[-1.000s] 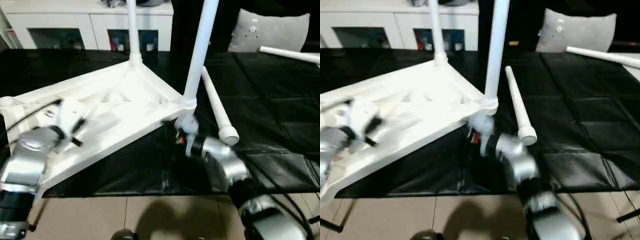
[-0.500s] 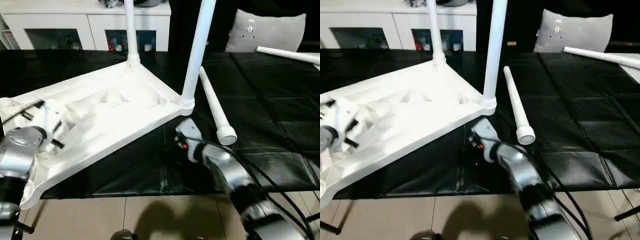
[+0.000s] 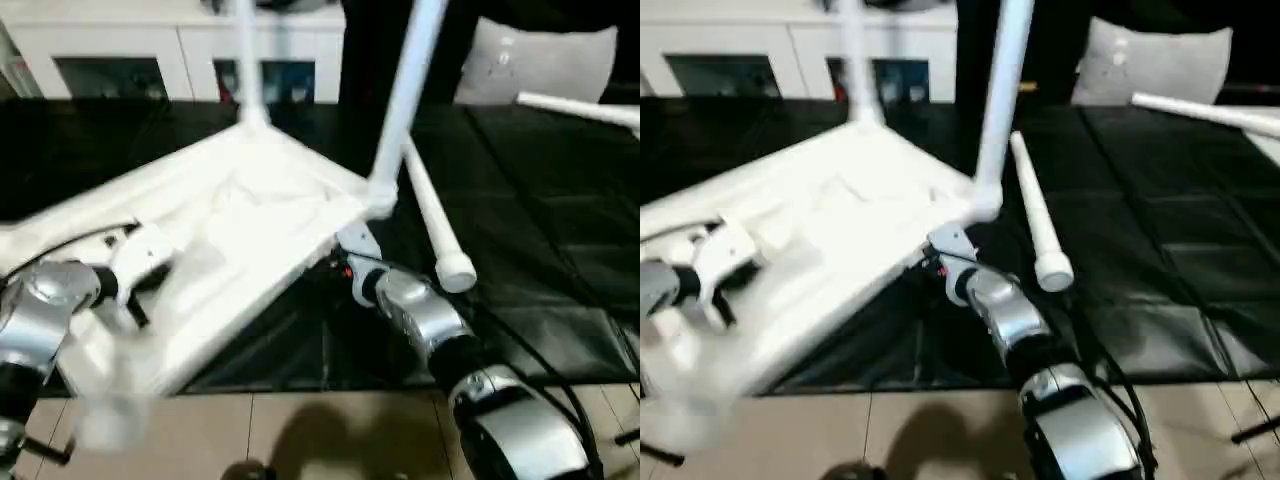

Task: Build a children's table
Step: Rotate table base

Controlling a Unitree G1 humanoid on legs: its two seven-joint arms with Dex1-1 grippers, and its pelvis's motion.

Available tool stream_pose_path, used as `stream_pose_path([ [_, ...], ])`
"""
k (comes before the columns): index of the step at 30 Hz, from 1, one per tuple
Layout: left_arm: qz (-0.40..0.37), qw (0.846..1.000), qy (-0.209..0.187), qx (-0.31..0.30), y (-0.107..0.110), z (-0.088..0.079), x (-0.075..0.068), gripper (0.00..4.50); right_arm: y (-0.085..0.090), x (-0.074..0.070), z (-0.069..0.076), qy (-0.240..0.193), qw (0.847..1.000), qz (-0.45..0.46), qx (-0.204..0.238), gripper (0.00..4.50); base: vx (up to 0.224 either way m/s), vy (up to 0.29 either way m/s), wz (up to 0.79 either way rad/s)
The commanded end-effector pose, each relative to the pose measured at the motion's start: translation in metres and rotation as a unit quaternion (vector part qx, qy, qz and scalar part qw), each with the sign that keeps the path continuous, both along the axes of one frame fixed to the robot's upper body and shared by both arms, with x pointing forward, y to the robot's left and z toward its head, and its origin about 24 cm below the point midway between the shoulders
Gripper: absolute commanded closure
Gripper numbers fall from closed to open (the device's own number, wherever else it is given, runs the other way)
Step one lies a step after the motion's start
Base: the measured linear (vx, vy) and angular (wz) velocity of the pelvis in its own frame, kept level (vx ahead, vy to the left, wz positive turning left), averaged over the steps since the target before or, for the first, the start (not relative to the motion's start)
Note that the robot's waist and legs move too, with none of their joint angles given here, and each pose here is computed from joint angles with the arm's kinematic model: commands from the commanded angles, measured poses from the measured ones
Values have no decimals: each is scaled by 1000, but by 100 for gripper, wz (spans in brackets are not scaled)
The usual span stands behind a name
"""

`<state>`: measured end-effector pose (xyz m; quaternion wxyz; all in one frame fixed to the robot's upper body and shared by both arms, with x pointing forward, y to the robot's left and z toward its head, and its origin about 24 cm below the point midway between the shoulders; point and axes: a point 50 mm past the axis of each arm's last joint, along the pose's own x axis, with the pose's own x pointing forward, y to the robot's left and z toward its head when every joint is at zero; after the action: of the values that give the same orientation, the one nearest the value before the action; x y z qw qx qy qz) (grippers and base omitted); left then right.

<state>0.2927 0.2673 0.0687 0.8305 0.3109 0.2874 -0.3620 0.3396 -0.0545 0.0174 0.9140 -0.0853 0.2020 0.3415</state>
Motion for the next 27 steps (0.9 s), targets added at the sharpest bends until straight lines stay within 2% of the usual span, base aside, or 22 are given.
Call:
stream_pose_path([
  [1, -57, 998, 19, -32, -23, -6, -3, 449, 12, 0, 3, 0, 1000, 15, 5, 0, 0, 0, 0],
  [2, -84, 995, 23, -58, -36, -5, -5, 449, 15, 0, 4, -3, 1000, 18, 11, 0, 0, 0, 0],
  [4, -106, 991, 28, -76, -45, -4, -8, 449, 16, 0, 5, -4, 1000, 19, 12, 0, 0, 0, 0],
  [6, -114, 989, 20, -87, -53, -3, -6, 449, 17, 1, 6, -5, 1000, 20, 12, 0, 0, 0, 0],
  [8, -135, 984, 7, -119, -72, 0, -2, 449, 18, 2, 8, -9, 1000, 20, 12, 0, 0, 0, 0],
  [11, -163, 974, 19, -153, -89, 4, -2, 449, 16, 5, 11, -14, 1000, 16, 12, 0, 0, 0, 0],
  [14, -180, 969, 29, -169, -98, 5, -3, 449, 13, 7, 12, -20, 1000, 12, 10, 0, 0, 0, 0],
  [18, -185, 968, 21, -171, -108, 3, 1, 449, 8, 13, 18, -32, 999, -4, 12, 0, 0, 0, 0],
  [19, -183, 969, 15, -167, -109, 2, 3, 449, 8, 14, 19, -36, 999, -7, 12, 0, 0, 0, 0],
  [20, -169, 974, -10, -153, -111, 1, 11, 449, 6, 17, 23, -44, 999, -13, 14, 0, 0, 0, 0],
  [22, -160, 976, -24, -146, -112, 2, 15, 449, 5, 18, 25, -47, 999, -15, 16, 0, 0, 0, 0],
  [23, -121, 982, -63, -134, -112, 3, 27, 449, 2, 21, 30, -58, 998, -23, 18, 0, 0, 0, 0],
  [25, -80, 984, -109, -118, -112, 7, 41, 449, -4, 25, 37, -76, 996, -36, 19, 0, 0, 0, 0],
  [27, -61, 983, -129, -113, -112, 9, 47, 449, -10, 29, 44, -92, 994, -48, 18, 0, 0, 0, 0],
])
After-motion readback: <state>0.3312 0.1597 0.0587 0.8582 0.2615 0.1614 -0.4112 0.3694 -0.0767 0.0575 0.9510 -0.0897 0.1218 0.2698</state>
